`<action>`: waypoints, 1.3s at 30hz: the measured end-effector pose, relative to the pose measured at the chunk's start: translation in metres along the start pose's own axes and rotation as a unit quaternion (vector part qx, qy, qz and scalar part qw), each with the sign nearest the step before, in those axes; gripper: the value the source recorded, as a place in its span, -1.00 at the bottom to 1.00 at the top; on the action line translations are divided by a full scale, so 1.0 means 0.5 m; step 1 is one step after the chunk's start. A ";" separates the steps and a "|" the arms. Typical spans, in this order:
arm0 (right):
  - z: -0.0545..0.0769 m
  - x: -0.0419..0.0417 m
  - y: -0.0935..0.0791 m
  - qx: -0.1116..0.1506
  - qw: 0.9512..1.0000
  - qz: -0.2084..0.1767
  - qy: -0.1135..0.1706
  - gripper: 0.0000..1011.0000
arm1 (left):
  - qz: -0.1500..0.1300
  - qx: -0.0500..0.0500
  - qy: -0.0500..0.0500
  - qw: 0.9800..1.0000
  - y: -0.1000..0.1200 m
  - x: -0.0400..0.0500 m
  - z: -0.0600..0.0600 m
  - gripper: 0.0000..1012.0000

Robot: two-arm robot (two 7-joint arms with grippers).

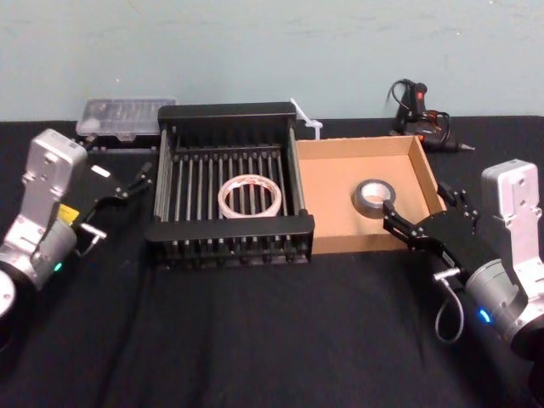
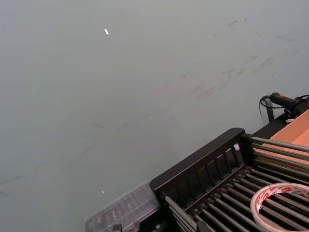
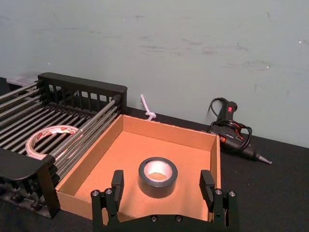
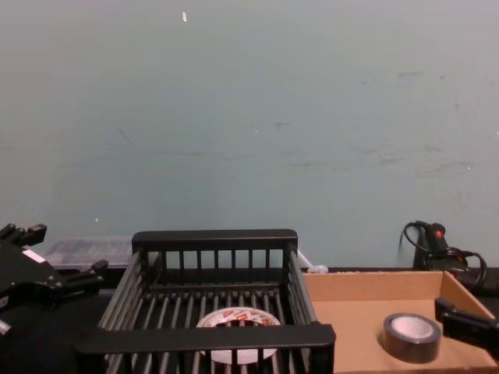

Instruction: Pick up the white tape and place it into the black box , Pick up the silver tape and place it into the brown box.

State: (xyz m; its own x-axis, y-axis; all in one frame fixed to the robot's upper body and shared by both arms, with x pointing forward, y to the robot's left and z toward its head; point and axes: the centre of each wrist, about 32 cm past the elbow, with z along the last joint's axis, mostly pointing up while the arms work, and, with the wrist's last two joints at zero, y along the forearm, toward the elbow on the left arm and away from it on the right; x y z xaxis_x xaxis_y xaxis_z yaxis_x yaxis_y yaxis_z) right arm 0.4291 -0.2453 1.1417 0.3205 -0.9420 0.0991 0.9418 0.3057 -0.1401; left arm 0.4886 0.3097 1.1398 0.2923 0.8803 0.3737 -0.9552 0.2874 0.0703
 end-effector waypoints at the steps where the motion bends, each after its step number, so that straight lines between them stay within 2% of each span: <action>1: -0.001 0.000 0.001 -0.001 1.000 0.001 0.000 0.98 | 0.000 0.000 0.000 1.000 0.000 0.000 0.000 0.98; 39: -0.002 0.001 0.002 -0.001 1.000 0.002 0.002 0.98 | 0.000 0.000 0.000 1.000 0.000 0.000 0.000 0.98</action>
State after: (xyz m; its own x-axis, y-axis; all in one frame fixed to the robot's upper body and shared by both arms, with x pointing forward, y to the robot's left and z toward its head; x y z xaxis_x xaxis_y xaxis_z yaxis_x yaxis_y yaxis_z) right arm 0.4304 -0.2456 1.1408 0.3238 -0.9413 0.0956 0.9403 0.3089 -0.1430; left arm 0.4886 0.3097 1.1398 0.2922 0.8803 0.3738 -0.9553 0.2873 0.0703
